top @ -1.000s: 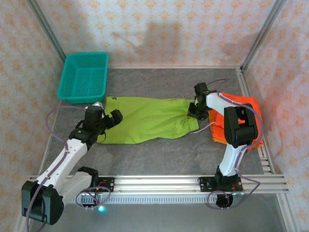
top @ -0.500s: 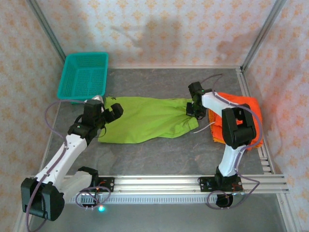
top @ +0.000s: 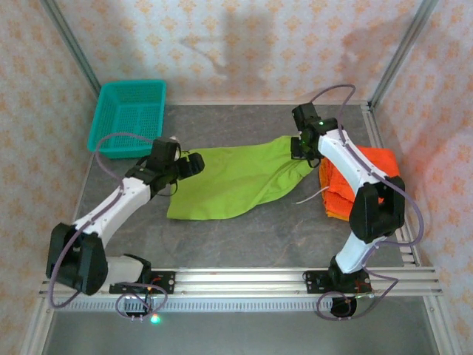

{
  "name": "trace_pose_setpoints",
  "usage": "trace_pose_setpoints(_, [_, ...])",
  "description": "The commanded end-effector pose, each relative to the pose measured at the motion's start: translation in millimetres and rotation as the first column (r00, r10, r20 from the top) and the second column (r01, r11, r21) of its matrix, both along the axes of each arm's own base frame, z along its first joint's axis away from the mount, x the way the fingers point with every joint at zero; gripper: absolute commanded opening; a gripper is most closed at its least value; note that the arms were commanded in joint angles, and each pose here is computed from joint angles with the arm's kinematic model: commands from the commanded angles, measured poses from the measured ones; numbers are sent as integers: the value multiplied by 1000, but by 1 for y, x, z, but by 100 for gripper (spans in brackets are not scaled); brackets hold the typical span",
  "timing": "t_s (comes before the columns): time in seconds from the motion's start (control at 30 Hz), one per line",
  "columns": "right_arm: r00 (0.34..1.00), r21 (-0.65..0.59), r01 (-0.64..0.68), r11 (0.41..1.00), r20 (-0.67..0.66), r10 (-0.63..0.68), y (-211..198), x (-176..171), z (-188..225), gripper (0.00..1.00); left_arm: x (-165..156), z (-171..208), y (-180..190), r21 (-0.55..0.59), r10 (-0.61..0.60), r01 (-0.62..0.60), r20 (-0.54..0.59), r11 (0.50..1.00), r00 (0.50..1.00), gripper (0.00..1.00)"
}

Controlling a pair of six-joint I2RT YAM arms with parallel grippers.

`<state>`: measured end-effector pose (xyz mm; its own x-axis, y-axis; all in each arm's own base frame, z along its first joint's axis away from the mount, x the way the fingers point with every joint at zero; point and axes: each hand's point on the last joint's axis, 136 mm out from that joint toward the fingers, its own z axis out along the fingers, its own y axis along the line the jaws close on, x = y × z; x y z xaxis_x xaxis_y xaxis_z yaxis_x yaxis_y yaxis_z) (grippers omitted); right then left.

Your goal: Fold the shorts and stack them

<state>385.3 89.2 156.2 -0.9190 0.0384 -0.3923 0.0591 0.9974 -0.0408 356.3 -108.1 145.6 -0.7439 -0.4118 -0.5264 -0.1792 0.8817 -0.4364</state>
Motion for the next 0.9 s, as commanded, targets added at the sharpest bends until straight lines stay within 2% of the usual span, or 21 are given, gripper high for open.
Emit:
trace_pose_setpoints(0.0, [1000, -92, -8, 996, -20, 6, -14, -10, 12, 0, 16, -6, -5, 41, -6, 6, 2, 999, 1000, 79])
trace_pose_setpoints(0.1, [999, -95, -9, 995, -33, 6, -14, -11, 9, 0, 19, -28, -11, 63, -8, 10, -39, 998, 999, 73])
trace_pose_setpoints(0.3, [999, -104, -7, 995, -50, 1, -15, -11, 4, 0, 13, -78, -14, 123, 10, 9, -155, 992, 988, 73])
trace_pose_setpoints(0.57, [988, -63, 14, 998, -152, -24, -11, -31, -39, 1, -12, -120, 0, 201, 53, -1, -251, 980, 966, 81])
trace_pose_setpoints(0.67, [981, -30, 29, 999, -190, -34, -7, -41, -54, 13, -29, -136, 13, 251, 88, -11, -297, 968, 951, 83])
trace_pose_setpoints(0.77, [978, 15, 36, 999, -207, -32, -1, -47, -63, 37, -49, -144, 32, 333, 136, -20, -330, 943, 934, 83])
trace_pose_setpoints(0.87, [978, 30, 46, 999, -204, -39, 0, -49, -65, 53, -66, -141, 56, 426, 188, -31, -333, 904, 924, 83])
